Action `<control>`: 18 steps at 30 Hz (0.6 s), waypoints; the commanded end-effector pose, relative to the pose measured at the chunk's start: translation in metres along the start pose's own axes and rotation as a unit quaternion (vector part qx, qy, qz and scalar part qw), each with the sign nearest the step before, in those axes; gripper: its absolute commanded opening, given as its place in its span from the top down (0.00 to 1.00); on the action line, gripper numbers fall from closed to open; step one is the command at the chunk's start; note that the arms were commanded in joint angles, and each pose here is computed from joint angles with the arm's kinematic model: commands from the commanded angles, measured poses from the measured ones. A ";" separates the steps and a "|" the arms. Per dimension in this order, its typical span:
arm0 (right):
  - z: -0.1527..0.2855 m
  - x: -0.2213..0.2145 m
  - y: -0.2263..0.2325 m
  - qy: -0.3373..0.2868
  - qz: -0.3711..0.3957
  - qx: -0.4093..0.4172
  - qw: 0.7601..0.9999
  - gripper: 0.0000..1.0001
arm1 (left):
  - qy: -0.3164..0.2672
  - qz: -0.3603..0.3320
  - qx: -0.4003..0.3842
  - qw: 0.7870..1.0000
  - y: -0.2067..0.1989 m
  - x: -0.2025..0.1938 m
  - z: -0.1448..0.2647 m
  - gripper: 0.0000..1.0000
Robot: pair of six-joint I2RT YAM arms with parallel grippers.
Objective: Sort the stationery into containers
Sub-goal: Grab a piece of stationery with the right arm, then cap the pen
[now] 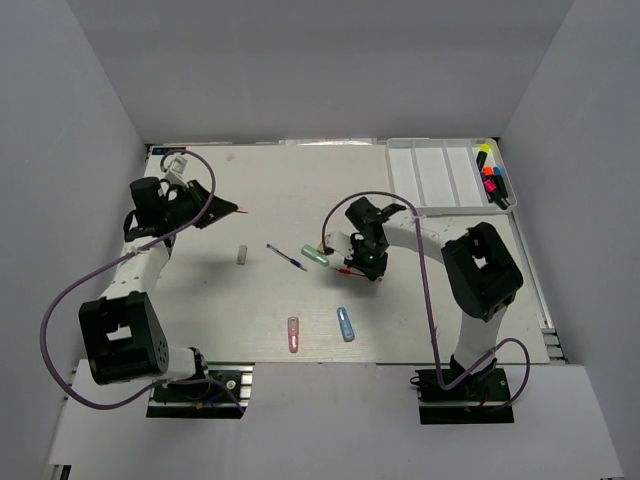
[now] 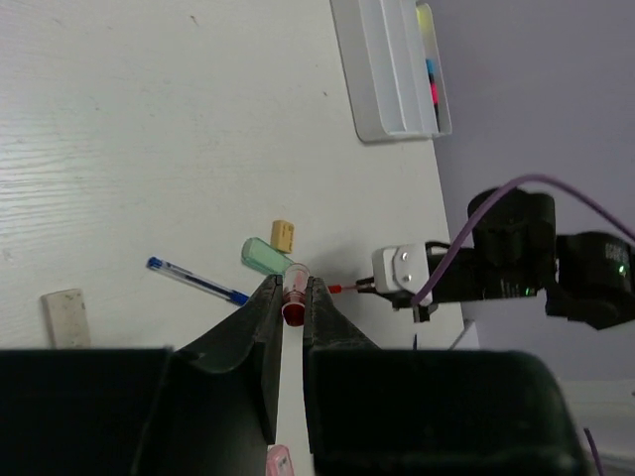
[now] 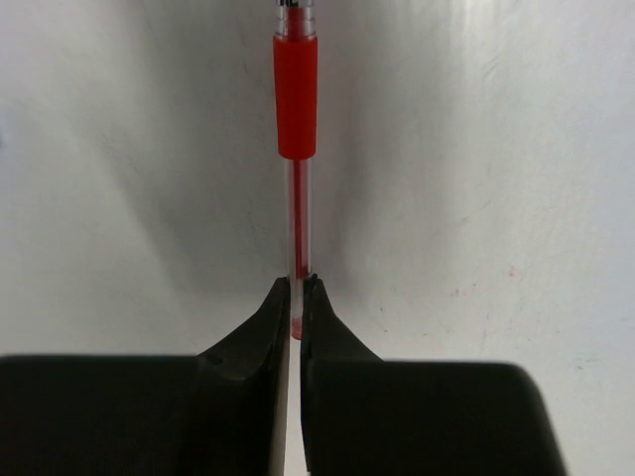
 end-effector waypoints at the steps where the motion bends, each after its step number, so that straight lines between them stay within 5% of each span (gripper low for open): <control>1: 0.041 0.051 0.005 -0.112 -0.035 0.031 0.993 1.00 | 0.028 -0.064 -0.070 0.995 -0.028 -0.009 0.007 1.00; 10: 0.121 0.111 0.043 -0.252 -0.064 0.146 0.955 1.00 | 0.094 -0.179 -0.215 0.955 -0.069 -0.054 0.013 1.00; 18: 0.135 0.120 0.055 -0.282 -0.064 0.181 0.940 1.00 | 0.117 -0.145 -0.282 0.941 -0.086 -0.068 0.006 1.00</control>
Point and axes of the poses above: each gripper's point midway between its finger pads, its own z axis back along the fingers, its own y axis along the line the jaws close on, x = y × z, the point moved 4 cm from there along z, back along the fingers, and after that the axes turned 5 degrees about -z, right-handed, at the moved point
